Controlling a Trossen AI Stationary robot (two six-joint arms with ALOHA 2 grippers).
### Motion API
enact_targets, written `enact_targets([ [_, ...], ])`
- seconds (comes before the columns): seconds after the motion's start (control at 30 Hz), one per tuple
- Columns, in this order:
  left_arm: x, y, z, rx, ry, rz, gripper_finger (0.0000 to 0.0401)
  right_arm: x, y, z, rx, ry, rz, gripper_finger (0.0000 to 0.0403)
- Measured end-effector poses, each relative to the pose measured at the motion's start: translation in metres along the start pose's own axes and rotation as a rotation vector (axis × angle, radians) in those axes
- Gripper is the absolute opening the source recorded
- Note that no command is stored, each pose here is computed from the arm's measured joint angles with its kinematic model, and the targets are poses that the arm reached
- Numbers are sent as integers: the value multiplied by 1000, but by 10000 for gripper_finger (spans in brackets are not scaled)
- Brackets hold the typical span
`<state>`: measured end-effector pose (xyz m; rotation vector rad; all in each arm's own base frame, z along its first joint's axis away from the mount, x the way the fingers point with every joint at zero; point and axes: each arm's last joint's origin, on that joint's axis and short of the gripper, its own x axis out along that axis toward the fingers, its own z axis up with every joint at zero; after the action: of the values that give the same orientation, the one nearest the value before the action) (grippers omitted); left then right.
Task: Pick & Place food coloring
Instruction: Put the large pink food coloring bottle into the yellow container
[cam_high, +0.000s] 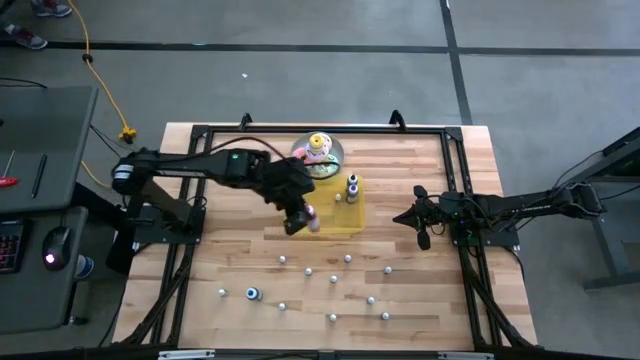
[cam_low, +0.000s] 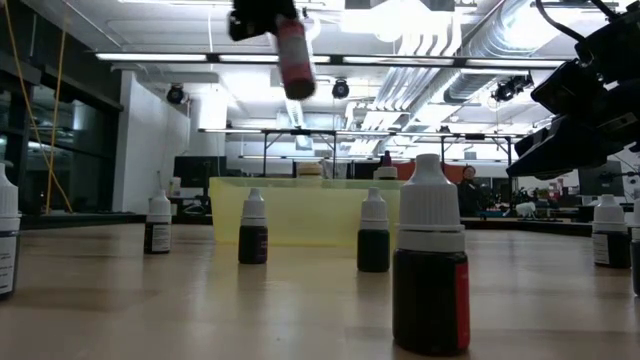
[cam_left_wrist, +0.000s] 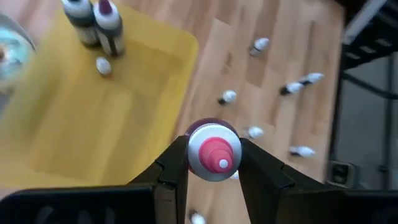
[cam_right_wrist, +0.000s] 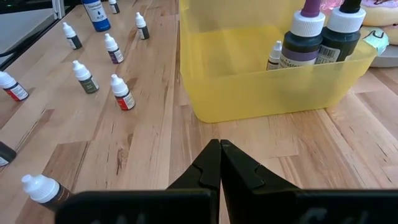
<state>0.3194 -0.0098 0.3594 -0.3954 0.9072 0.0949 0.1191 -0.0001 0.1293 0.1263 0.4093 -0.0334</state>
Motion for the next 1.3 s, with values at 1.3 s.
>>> enact_targets([
  [1.3, 147, -2, 63, 242, 9, 235, 97, 0, 0, 0, 0, 0, 0, 0],
])
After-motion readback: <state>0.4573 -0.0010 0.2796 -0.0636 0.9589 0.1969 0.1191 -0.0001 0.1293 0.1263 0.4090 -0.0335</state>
